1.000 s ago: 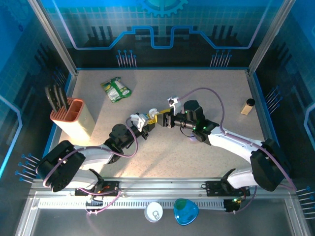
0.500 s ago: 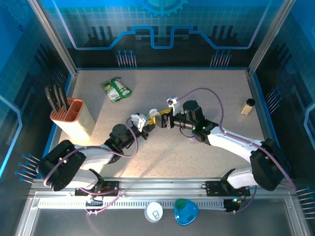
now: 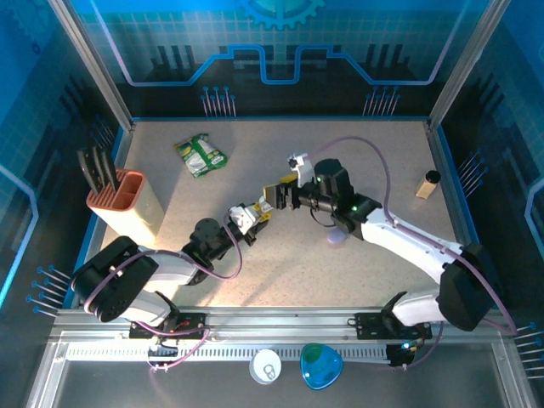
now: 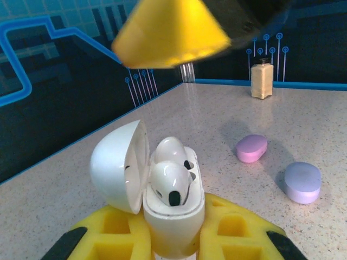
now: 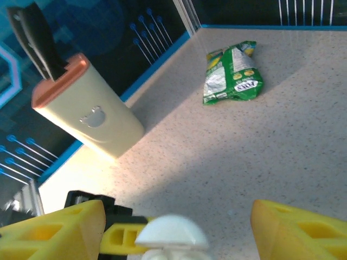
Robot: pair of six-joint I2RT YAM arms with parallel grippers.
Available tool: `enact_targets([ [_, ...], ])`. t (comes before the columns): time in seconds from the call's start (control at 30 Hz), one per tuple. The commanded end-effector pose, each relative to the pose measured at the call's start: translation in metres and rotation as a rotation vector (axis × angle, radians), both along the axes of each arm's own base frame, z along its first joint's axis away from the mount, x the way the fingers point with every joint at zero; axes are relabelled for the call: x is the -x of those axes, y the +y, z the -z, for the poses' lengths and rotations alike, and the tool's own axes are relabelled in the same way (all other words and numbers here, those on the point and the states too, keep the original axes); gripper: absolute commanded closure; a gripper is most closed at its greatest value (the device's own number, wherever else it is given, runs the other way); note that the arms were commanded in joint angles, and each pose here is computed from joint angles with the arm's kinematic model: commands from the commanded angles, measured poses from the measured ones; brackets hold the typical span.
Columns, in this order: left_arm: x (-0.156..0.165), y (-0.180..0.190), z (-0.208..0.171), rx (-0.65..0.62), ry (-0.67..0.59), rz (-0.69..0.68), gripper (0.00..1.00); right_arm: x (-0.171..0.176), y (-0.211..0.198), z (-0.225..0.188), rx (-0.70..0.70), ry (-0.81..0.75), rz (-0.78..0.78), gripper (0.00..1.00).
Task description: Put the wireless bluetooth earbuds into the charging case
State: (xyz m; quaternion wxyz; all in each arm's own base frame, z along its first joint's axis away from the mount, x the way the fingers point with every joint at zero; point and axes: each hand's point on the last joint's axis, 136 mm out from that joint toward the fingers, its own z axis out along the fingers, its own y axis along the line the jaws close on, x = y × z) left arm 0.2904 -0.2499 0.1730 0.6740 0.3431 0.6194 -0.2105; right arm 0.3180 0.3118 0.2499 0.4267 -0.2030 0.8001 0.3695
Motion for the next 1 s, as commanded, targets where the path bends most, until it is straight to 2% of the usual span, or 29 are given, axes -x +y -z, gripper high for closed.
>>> enact_targets([
  [0.0,0.009,-0.004,-0.011,0.005,-0.089,0.042,0.92,-0.007,-0.007,0.029,0.211,0.094,-0.003,0.28],
  [0.17,0.008,-0.003,-0.014,0.017,-0.093,0.035,0.92,-0.009,0.004,0.043,0.322,0.176,-0.074,0.28],
  [0.4,0.003,-0.002,-0.019,0.031,-0.06,0.014,0.91,-0.002,0.005,0.049,0.419,0.2,-0.138,0.28],
  [0.57,-0.001,0.004,-0.022,0.053,-0.019,-0.02,0.91,0.006,-0.003,0.048,0.434,0.177,-0.148,0.28],
  [0.73,-0.003,0.012,-0.027,0.128,0.054,-0.019,0.9,0.016,-0.012,0.039,0.445,0.126,-0.165,0.28],
  [0.83,-0.001,0.015,-0.03,0.165,0.086,0.001,0.91,0.023,-0.015,0.031,0.444,0.083,-0.195,0.28],
  [0.97,0.006,0.012,-0.029,0.151,0.106,0.068,0.9,0.027,-0.021,0.017,0.435,0.018,-0.201,0.28],
])
